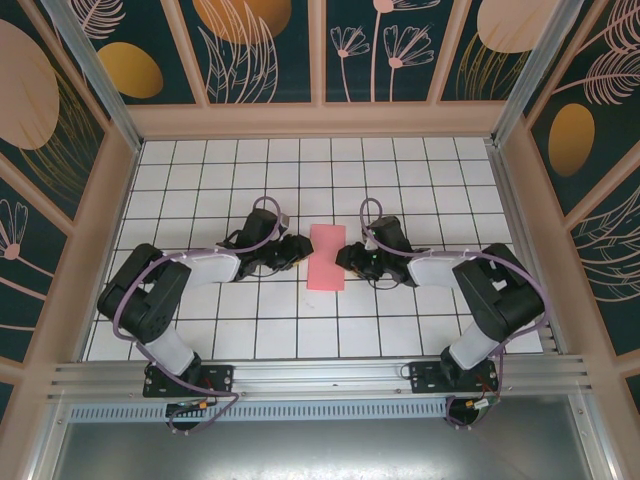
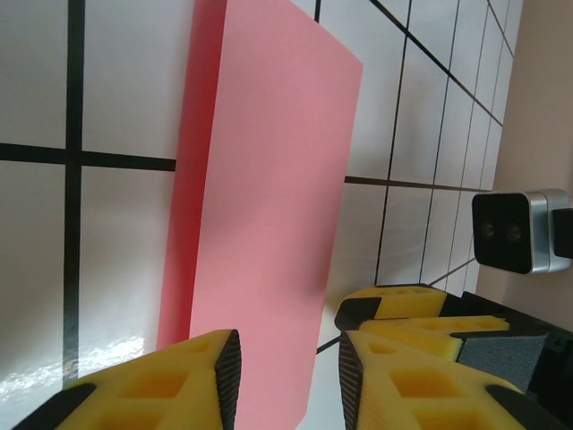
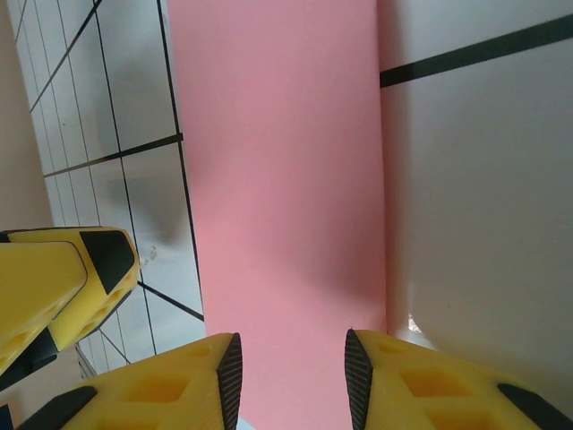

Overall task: Fold a paper plane with a square sheet of paper (pick it up from the middle)
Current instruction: Fold the triangle a second time at the center of the table.

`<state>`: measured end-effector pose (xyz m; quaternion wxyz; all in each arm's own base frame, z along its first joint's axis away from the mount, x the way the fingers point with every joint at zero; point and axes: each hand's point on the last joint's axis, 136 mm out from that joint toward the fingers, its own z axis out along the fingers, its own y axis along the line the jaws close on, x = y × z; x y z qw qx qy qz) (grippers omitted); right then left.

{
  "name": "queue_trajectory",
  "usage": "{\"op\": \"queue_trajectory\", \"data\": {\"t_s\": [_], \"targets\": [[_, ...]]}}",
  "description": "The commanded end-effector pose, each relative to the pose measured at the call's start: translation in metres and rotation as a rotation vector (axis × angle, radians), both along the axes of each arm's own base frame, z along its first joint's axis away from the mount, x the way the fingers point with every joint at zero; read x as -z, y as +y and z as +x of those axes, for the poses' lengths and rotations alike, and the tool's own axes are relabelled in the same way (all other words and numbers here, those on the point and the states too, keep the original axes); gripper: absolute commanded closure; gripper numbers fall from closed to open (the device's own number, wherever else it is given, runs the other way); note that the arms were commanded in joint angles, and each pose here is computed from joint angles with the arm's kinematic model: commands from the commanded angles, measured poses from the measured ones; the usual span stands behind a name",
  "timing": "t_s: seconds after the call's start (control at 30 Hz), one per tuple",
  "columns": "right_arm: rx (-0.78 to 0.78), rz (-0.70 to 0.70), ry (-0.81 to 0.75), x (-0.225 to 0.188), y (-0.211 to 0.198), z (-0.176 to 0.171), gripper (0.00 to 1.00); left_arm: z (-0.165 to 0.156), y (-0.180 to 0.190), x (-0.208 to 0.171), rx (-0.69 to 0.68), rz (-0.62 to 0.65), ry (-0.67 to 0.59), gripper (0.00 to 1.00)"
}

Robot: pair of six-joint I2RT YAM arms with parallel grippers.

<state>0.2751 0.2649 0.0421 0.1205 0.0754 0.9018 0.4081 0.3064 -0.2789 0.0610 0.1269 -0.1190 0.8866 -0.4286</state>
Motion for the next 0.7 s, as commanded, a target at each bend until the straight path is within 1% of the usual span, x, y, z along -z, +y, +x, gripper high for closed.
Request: {"op": "queue_trajectory", "data": {"t_s": [0.0, 0.17, 0.2, 0.27, 0.47, 0.53, 0.67], "targets": [[0.005, 0.004, -0.004, -0.001, 0.003, 0.007, 0.62, 0.005, -0.004, -0.001, 0.010, -0.017, -0.002, 0.59], [0.009, -0.006, 0.027, 0.013, 0.000, 0.000, 0.62, 0.007, -0.008, -0.003, 0.026, -0.029, -0.006, 0.58], [0.016, -0.016, 0.031, 0.016, -0.002, 0.000, 0.62, 0.006, -0.008, 0.008, 0.029, -0.014, 0.017, 0.57], [0.021, -0.020, 0.033, 0.017, -0.004, -0.002, 0.62, 0.006, -0.010, 0.010, 0.037, -0.015, 0.024, 0.55], [0.018, -0.021, 0.034, 0.018, -0.004, -0.002, 0.62, 0.007, -0.015, 0.014, 0.059, -0.025, 0.029, 0.54], [0.018, -0.021, 0.036, 0.018, -0.004, -0.002, 0.62, 0.006, -0.016, 0.014, 0.067, -0.034, 0.031, 0.55], [0.018, -0.023, 0.040, 0.020, -0.004, -0.003, 0.62, 0.007, -0.023, 0.013, 0.096, -0.061, 0.033, 0.59]]}}
